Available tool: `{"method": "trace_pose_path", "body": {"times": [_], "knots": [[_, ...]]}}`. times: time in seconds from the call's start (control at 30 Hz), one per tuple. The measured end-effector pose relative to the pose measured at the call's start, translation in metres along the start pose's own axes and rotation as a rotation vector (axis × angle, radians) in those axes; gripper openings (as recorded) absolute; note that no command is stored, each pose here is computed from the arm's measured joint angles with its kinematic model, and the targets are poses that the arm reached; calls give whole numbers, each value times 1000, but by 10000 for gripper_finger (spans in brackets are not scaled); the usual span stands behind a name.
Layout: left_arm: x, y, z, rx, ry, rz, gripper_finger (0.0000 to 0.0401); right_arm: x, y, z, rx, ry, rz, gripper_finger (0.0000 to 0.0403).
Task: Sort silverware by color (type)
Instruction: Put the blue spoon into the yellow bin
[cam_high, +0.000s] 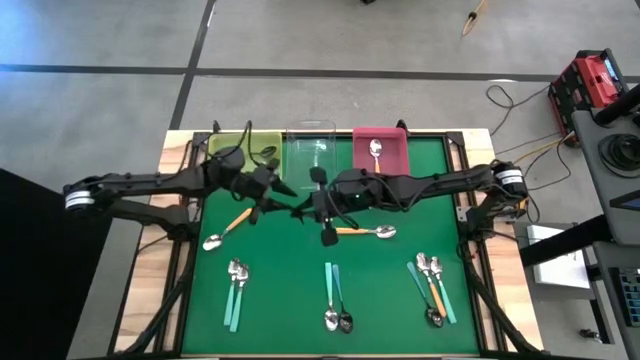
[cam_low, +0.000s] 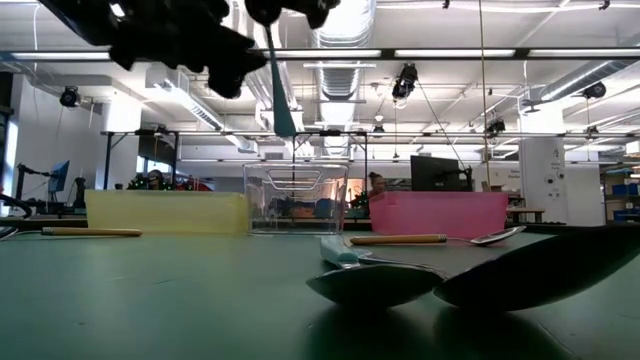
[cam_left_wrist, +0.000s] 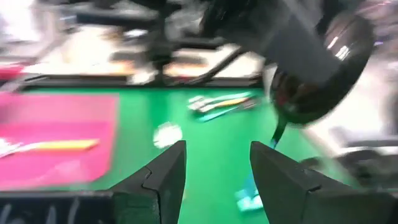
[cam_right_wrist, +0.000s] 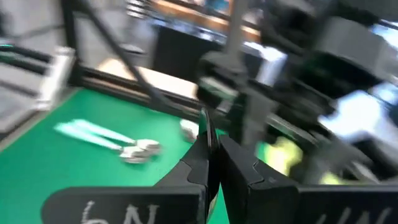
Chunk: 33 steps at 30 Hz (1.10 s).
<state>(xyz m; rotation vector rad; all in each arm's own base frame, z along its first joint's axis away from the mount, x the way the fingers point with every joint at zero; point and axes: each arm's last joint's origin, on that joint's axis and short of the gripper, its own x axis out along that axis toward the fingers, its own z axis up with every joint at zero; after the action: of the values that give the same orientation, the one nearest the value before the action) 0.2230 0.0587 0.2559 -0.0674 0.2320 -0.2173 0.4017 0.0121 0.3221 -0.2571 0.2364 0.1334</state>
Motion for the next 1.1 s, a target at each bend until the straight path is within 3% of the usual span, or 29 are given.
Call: {"method": "trace_pose_path", "body": {"times": [0.17, 0.43, 0.67, 0.9, 1.1], "knots": [[-18, -4, 6, 52, 17, 217, 159, -3, -5, -6, 48, 67, -197, 12], [-31, -10, 9, 91, -55, 317, 159, -3, -9, -18, 114, 78, -461, 12], [-27, -10, -7, 71, -97, 452, 159, -6, -14, -33, 175, 14, -840, 12], [-14, -5, -23, 31, -223, 477, 159, -4, -14, -34, 194, -190, -896, 12], [5, 4, -31, 23, -199, 479, 159, -1, -15, -38, 189, -204, -907, 12]]}}
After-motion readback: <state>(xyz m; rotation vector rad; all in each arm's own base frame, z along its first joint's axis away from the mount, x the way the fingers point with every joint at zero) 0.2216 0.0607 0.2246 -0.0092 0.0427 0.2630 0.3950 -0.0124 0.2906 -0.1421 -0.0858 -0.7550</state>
